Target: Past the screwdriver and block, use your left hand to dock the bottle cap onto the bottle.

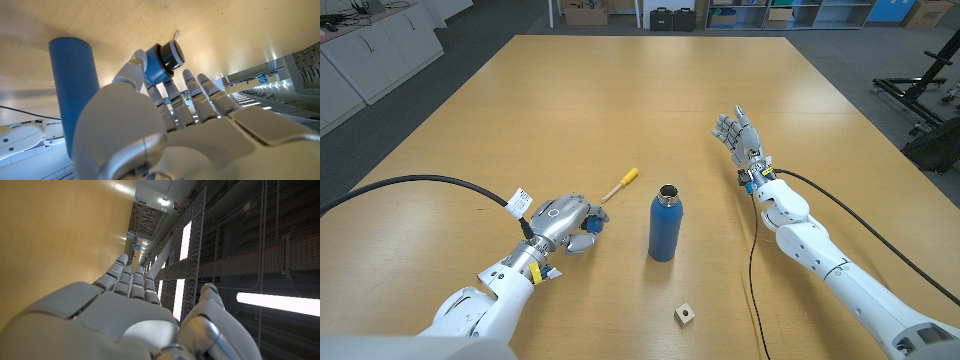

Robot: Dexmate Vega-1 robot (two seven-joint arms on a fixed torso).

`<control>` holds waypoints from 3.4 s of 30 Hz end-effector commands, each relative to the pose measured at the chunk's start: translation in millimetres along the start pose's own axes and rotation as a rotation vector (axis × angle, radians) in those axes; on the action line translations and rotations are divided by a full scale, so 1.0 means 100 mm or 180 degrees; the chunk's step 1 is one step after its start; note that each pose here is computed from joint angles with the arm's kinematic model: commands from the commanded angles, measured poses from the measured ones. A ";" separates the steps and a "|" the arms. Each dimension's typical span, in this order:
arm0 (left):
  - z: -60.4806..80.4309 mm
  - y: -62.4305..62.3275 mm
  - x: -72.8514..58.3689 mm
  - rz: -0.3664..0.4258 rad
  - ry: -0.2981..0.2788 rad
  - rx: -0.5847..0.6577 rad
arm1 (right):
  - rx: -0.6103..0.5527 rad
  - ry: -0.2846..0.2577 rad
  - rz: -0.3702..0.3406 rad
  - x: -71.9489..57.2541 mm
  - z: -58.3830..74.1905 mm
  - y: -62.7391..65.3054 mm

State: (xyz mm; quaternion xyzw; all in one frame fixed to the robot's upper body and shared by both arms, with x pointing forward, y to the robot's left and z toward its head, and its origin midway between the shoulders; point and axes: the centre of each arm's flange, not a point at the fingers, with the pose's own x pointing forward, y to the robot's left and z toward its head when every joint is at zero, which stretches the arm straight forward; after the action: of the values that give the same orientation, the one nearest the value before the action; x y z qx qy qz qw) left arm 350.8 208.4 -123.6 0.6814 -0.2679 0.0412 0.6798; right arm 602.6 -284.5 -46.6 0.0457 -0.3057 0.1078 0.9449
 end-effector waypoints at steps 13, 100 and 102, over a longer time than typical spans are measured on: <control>-0.01 0.29 0.00 0.0411 0.0024 -0.0229 | 0.0015 -0.0023 -0.0026 -0.04 0.01 -0.03; -0.07 0.51 0.66 0.0624 -0.1608 -0.3240 | -0.0012 -0.0081 -0.0075 -0.20 0.08 -0.05; -0.03 0.50 0.71 0.0558 -0.1686 -0.3302 | -0.0015 -0.0082 -0.0076 -0.21 0.09 -0.05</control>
State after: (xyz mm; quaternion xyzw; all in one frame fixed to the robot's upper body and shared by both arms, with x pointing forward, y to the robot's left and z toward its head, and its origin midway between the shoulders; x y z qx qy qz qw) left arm 383.0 205.6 -52.7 0.2578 -0.4658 -0.1555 0.8321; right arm 585.5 -292.7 -50.4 0.0488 -0.3169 0.0969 0.9422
